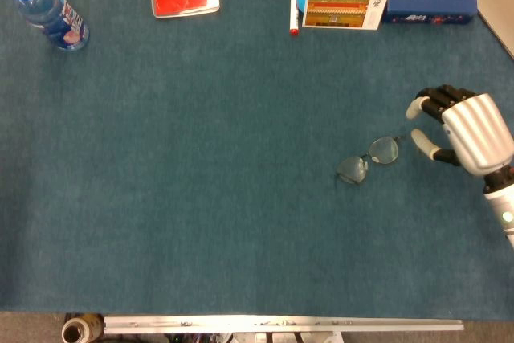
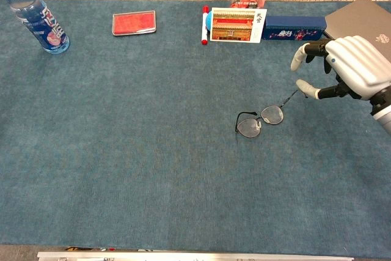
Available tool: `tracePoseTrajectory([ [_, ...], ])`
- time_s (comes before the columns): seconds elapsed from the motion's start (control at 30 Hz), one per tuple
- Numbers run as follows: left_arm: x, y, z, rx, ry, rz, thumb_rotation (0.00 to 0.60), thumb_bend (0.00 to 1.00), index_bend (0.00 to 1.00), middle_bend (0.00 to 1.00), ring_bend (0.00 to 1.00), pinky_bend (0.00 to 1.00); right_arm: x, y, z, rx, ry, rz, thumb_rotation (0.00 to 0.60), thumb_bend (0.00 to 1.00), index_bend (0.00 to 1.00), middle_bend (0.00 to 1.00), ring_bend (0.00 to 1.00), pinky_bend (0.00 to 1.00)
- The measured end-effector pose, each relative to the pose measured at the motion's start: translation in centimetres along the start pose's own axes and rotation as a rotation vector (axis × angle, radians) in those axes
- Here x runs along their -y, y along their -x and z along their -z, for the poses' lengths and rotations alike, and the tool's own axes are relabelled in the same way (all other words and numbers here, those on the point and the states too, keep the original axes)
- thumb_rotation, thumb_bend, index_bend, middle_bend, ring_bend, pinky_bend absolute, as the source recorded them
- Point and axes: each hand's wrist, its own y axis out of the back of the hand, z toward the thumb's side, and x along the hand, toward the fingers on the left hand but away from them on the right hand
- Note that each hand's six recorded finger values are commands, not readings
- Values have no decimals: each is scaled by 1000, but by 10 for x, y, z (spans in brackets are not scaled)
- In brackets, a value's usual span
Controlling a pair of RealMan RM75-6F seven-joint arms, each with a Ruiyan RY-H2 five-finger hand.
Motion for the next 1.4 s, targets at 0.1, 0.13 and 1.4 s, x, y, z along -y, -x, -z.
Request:
tracePoseTrajectory([
  [0.1, -1, 0, 0, 0, 1, -2, 600, 238, 562, 570, 438, 529, 3, 1, -2, -2, 3, -4, 600, 267, 486, 471, 405, 587],
  [0.13, -1, 1, 0, 0, 1, -2, 600, 238, 562, 570, 438, 529, 4, 1, -2, -2, 3, -5, 600, 265, 486, 471, 405, 587],
  [1.4, -5, 4, 3, -10, 7, -6, 600, 238, 562, 570, 438, 529, 49, 12, -18, -25, 20, -75, 600, 256, 486, 476, 405, 587],
])
